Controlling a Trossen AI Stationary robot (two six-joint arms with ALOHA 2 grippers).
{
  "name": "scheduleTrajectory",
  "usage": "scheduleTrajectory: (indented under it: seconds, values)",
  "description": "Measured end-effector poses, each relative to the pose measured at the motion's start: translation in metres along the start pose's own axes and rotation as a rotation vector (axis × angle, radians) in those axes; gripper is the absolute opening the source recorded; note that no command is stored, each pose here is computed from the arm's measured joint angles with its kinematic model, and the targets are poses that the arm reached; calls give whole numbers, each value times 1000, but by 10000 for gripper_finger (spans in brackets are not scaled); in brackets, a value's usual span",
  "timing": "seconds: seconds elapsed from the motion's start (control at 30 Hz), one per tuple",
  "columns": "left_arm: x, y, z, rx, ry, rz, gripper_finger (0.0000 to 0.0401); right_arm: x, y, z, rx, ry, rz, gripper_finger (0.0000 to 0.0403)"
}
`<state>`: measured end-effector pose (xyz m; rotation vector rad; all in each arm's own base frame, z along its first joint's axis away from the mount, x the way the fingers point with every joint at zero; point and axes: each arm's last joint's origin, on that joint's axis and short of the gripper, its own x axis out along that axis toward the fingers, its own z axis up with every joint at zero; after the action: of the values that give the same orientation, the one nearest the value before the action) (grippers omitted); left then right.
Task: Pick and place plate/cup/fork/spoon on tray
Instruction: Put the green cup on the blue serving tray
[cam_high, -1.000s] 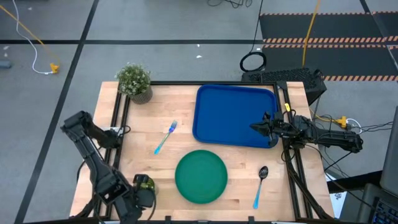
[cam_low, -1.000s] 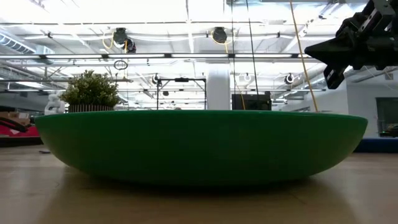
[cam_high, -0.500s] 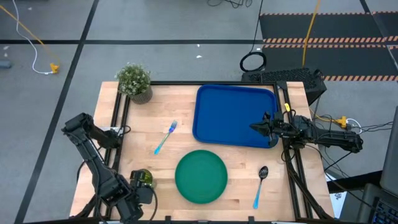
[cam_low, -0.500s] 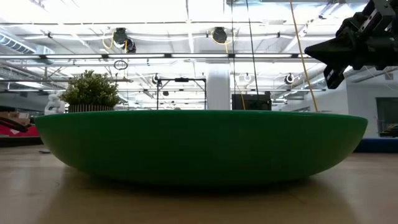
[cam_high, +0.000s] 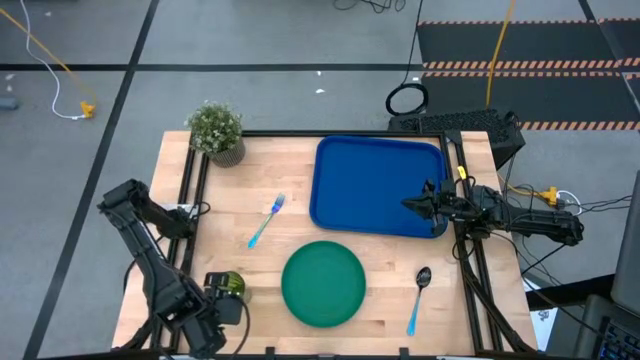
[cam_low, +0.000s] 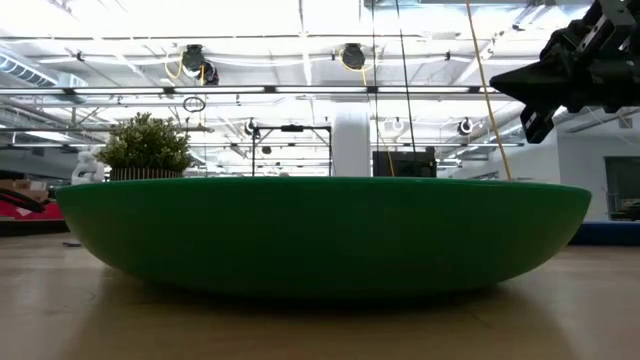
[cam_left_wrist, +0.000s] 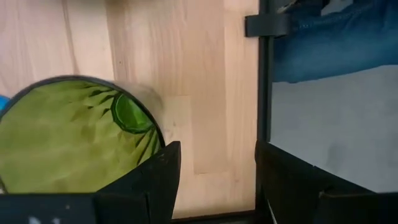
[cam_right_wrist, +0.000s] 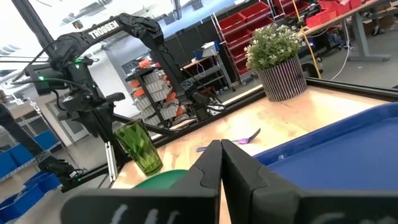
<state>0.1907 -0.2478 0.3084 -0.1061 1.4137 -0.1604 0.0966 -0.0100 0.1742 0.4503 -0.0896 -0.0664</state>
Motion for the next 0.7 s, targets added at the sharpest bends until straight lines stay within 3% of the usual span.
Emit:
scheduleTrajectory:
  seconds: [0.27, 0.7]
  values:
    - [-15, 10, -2, -21, 10, 124, 207, 0, -1, -1, 0, 13, -7, 0]
    - [7, 12, -6, -51, 23, 139, 207, 0, -1, -1, 1, 16, -6, 0]
